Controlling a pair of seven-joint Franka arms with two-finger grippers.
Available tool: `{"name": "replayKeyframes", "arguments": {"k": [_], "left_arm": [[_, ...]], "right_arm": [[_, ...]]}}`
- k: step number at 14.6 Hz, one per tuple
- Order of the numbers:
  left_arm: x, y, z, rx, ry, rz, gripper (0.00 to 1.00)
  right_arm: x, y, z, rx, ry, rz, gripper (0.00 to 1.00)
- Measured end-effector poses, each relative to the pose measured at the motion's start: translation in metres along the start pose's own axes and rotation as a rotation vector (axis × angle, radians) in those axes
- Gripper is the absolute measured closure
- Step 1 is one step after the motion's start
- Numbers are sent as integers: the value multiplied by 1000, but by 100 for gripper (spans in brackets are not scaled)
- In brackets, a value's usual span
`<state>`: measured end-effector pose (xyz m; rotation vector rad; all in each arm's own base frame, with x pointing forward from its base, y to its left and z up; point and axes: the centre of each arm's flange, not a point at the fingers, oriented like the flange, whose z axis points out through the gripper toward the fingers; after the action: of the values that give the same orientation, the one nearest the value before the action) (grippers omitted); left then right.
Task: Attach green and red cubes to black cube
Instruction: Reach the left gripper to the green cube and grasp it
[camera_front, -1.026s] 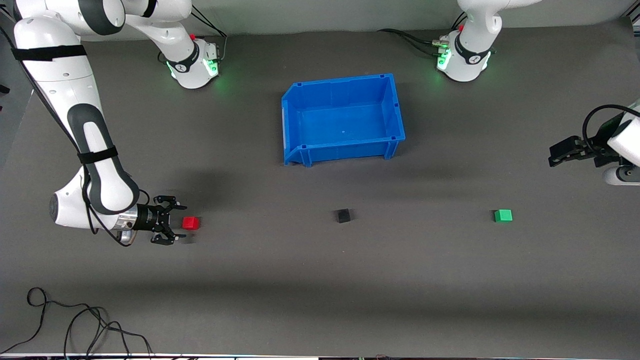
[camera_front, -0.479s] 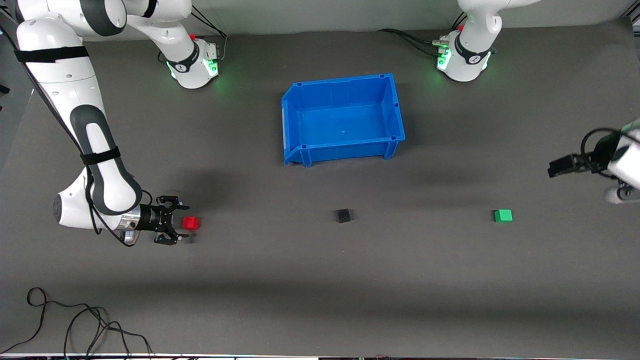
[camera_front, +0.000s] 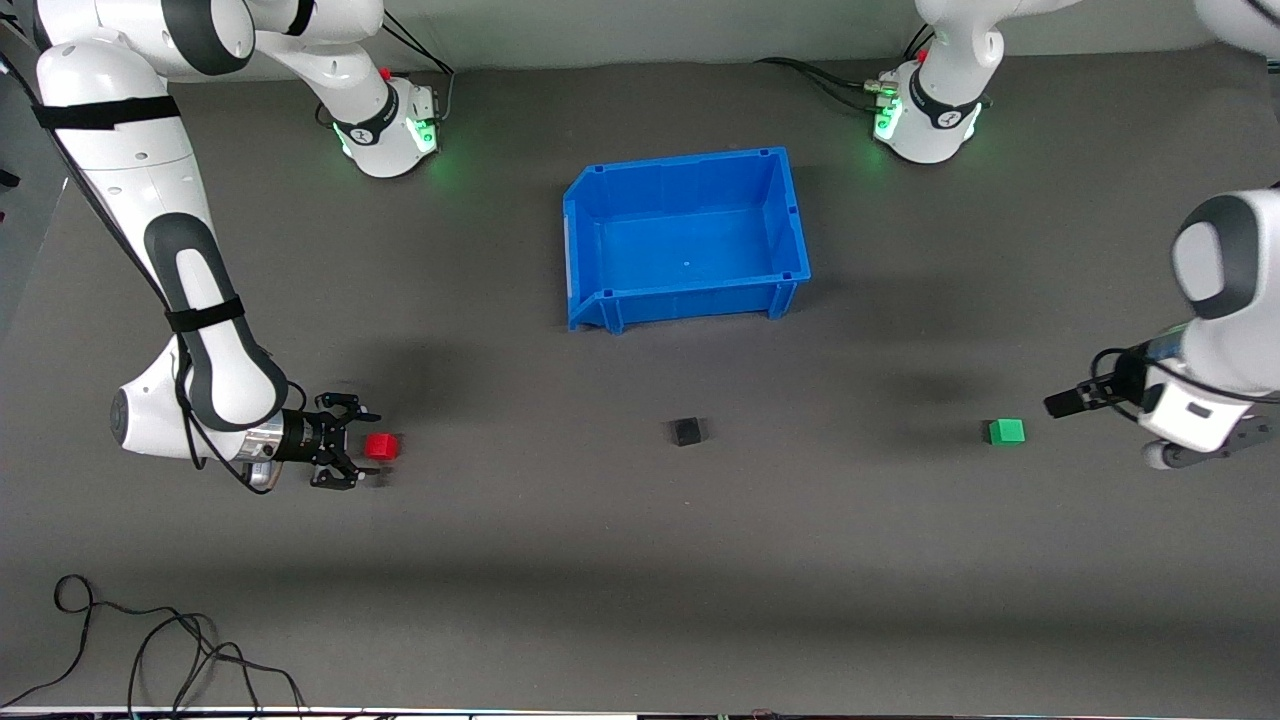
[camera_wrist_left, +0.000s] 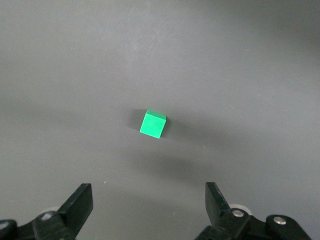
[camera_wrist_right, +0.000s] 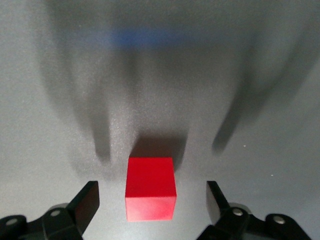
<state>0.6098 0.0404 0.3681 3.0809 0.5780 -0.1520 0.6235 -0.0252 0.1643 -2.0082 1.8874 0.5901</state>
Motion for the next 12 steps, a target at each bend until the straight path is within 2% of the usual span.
{"name": "replayKeyframes", "arguments": {"k": [1, 2, 4, 5, 7, 8, 9, 11, 12], "left_arm": [[-2, -9, 20, 0, -6, -69, 0], [-3, -22, 38, -3, -8, -135, 0], [1, -46, 66, -21, -1, -275, 0], [4, -55, 80, -31, 0, -373, 0], [11, -56, 107, -47, 5, -591, 0], [13, -52, 121, -53, 6, -693, 0], [15, -49, 135, -58, 3, -776, 0], [18, -48, 154, -71, -1, -897, 2], [19, -48, 158, -85, 2, -939, 3]], "right_arm": [[0, 0, 0, 0, 1, 0, 12], [1, 0, 1, 0, 1, 0, 12], [1, 0, 1, -1, 1, 1, 26], [1, 0, 2, -1, 1, 1, 26], [1, 0, 2, -1, 1, -1, 35], [2, 0, 2, -1, 1, -7, 36], [2, 0, 2, -1, 1, -10, 43], [3, 0, 2, 0, 1, -12, 47], [3, 0, 2, 0, 1, -13, 55]]}}
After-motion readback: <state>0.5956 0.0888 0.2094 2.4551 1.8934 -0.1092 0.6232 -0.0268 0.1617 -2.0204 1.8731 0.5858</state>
